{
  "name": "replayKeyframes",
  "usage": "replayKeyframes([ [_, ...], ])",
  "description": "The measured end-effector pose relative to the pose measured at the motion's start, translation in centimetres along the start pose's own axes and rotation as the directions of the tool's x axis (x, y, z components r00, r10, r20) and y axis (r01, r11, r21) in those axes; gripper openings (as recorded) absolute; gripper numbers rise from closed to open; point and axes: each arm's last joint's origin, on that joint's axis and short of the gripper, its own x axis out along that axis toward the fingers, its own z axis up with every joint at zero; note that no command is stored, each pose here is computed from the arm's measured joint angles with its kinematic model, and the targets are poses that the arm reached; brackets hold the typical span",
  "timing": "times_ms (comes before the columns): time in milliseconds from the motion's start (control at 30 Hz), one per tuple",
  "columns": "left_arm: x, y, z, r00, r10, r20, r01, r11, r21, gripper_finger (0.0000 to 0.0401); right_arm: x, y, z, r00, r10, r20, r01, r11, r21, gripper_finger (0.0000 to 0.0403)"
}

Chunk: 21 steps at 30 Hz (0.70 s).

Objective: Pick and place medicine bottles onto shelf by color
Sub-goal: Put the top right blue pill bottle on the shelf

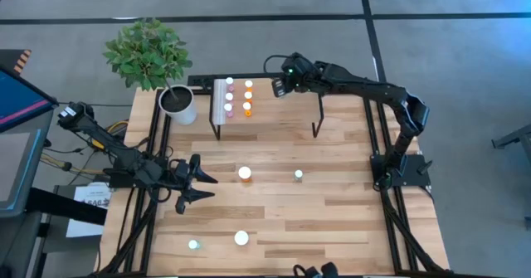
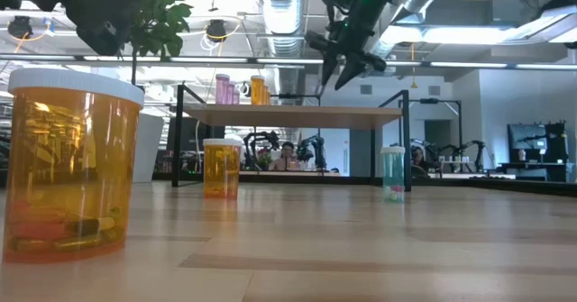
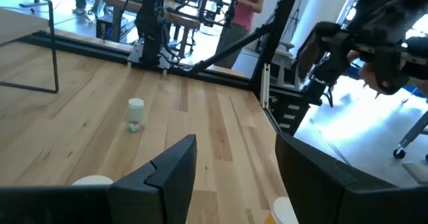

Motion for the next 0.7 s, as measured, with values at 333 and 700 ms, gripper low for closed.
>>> replayKeyframes([
  [333, 0.0, 0.0, 0.0, 1.0, -0.001, 0.003, 0.001, 1.0, -0.006, 0.0192, 0.0, -0.1, -0.1, 0.999, 0.016, -0.033, -0.015, 0.999, 0.042, 0.0189],
  [700, 0.0, 0.0, 0.1, 1.0, 0.003, 0.013, -0.003, 1.0, -0.016, 0.0192, -4.6, 0.6, -0.1, 0.997, 0.08, 0.023, -0.079, 0.996, -0.051, 0.0184],
])
